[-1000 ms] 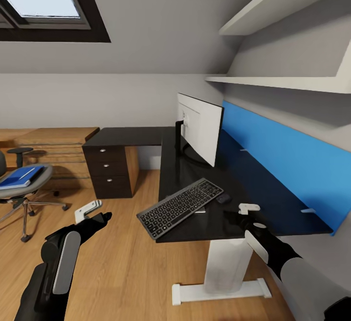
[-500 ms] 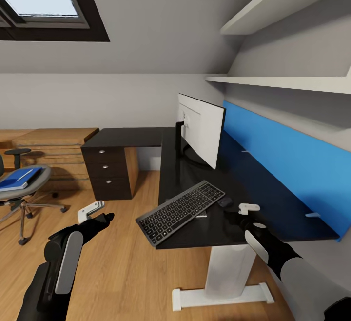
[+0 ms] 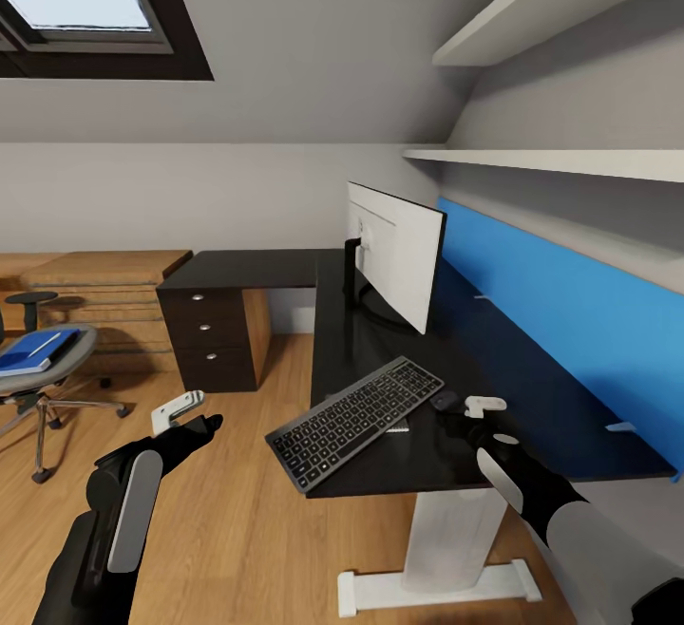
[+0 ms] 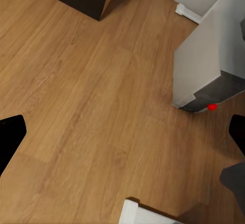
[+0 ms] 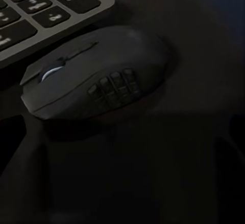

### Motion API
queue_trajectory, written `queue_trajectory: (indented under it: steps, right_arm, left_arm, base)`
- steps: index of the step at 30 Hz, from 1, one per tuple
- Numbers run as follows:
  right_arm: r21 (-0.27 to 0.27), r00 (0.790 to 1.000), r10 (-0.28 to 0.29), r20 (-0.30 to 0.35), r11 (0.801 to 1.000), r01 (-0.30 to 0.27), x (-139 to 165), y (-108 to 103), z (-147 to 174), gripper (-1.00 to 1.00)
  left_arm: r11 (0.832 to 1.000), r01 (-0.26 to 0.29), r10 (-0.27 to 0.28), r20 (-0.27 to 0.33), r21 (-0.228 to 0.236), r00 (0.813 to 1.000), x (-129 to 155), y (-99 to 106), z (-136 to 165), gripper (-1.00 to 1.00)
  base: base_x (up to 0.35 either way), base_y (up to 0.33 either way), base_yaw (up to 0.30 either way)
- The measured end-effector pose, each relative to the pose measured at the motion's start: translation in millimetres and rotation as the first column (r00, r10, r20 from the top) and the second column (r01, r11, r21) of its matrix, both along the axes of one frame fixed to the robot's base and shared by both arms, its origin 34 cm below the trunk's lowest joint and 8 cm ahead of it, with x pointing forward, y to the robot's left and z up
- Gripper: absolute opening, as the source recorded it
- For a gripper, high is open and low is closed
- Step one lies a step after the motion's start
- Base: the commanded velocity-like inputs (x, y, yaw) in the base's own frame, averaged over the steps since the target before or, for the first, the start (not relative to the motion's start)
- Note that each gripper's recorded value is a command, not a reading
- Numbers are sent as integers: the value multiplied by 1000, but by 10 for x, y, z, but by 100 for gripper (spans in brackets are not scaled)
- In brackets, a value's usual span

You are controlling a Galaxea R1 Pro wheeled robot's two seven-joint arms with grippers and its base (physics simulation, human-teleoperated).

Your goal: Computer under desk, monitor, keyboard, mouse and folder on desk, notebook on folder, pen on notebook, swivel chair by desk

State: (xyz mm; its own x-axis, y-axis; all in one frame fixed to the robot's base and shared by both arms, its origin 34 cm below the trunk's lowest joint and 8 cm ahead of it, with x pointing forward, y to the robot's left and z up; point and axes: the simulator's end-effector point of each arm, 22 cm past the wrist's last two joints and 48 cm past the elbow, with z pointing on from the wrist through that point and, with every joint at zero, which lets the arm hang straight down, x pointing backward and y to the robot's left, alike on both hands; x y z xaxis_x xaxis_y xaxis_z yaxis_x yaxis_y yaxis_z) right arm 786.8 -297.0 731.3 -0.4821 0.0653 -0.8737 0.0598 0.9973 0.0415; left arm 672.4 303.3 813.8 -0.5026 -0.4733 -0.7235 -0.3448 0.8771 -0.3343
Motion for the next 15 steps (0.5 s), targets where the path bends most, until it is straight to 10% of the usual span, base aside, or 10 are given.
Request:
queue_trajectory:
  steps: [15]
  right_arm:
    - [0,1000,1,0,1000,-1,0,3,-1,100]
  left_arm:
    - [1000,0,0,0,0,1000,0,0,-1,100]
  base:
    - [2,61,0]
